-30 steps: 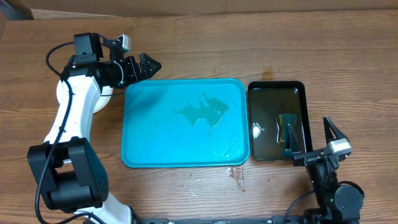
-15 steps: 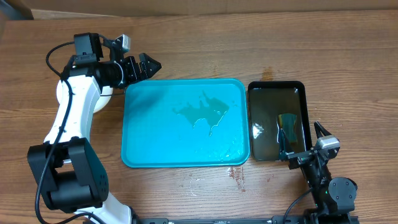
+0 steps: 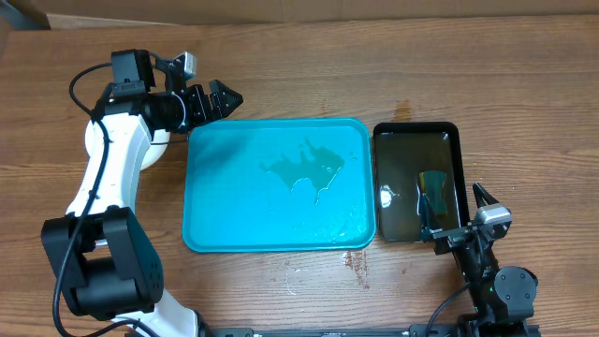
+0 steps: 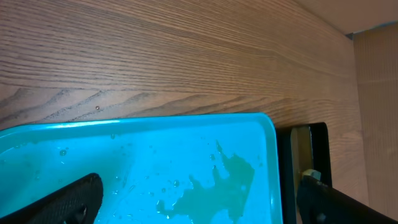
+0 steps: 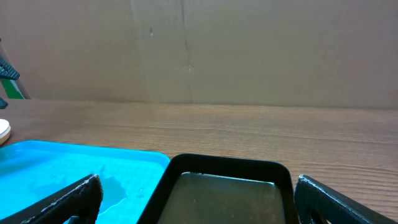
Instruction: Clean dirty plates on tray and stack at the side
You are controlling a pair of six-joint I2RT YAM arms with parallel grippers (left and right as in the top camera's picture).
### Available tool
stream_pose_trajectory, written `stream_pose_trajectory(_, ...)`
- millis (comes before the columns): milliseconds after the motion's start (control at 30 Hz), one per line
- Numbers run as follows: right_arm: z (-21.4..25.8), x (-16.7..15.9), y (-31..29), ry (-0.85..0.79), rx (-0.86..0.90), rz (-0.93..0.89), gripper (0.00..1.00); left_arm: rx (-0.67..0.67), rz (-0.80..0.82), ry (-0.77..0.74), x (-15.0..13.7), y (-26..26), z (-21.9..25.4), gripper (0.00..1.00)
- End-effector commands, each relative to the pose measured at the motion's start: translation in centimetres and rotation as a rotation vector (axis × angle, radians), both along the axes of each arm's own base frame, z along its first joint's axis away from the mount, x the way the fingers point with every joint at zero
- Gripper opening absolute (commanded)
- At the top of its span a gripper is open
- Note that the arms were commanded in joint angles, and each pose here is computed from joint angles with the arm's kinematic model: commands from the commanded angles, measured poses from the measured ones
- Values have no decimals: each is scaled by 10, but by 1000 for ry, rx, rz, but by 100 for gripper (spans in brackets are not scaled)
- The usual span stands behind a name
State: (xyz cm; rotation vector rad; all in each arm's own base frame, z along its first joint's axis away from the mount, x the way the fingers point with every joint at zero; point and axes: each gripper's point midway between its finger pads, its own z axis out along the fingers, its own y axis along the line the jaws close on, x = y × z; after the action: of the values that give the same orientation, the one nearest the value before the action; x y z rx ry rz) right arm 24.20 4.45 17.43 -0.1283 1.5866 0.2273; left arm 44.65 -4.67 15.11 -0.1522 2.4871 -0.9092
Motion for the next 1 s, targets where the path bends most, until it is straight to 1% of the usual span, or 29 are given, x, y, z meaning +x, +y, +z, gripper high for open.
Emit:
stream_pose_trajectory(0, -2, 0, 0, -6, -8, 3, 100, 9, -12, -16, 2, -1, 2, 100)
stream_pose_trajectory(367, -2, 0, 0, -6, -8, 3, 100, 9, -12, -13, 2, -1, 1, 100)
stream_pose_trajectory(500, -2, 0, 0, -6, -8, 3, 100, 26, -5, -51, 0, 1, 17, 100)
stream_pose_trajectory(633, -2, 0, 0, -6, -8, 3, 100, 161, 74, -162, -4, 18, 59, 100)
stream_pose_trajectory(667, -2, 0, 0, -6, -8, 3, 100, 200, 102, -198, -7, 24, 74, 100)
stream_pose_trajectory(700, -2, 0, 0, -6, -8, 3, 100, 251, 144, -258, -13, 32, 98, 100)
stream_pose_trajectory(733, -2, 0, 0, -6, -8, 3, 100, 263, 155, -270, -14, 34, 103, 100)
stream_pose_trajectory(833, -2, 0, 0, -6, -8, 3, 100, 323, 217, -382, -32, 43, 149, 100)
stream_pose_trajectory(867, -2, 0, 0, -6, -8, 3, 100, 338, 241, -456, -47, 44, 178, 100)
stream_pose_trajectory(933, -2, 0, 0, -6, -8, 3, 100, 341, 251, -533, -64, 42, 206, 100)
stream_pose_trajectory(967, -2, 0, 0, -6, -8, 3, 100, 377, 262, -573, -73, 45, 218, 100)
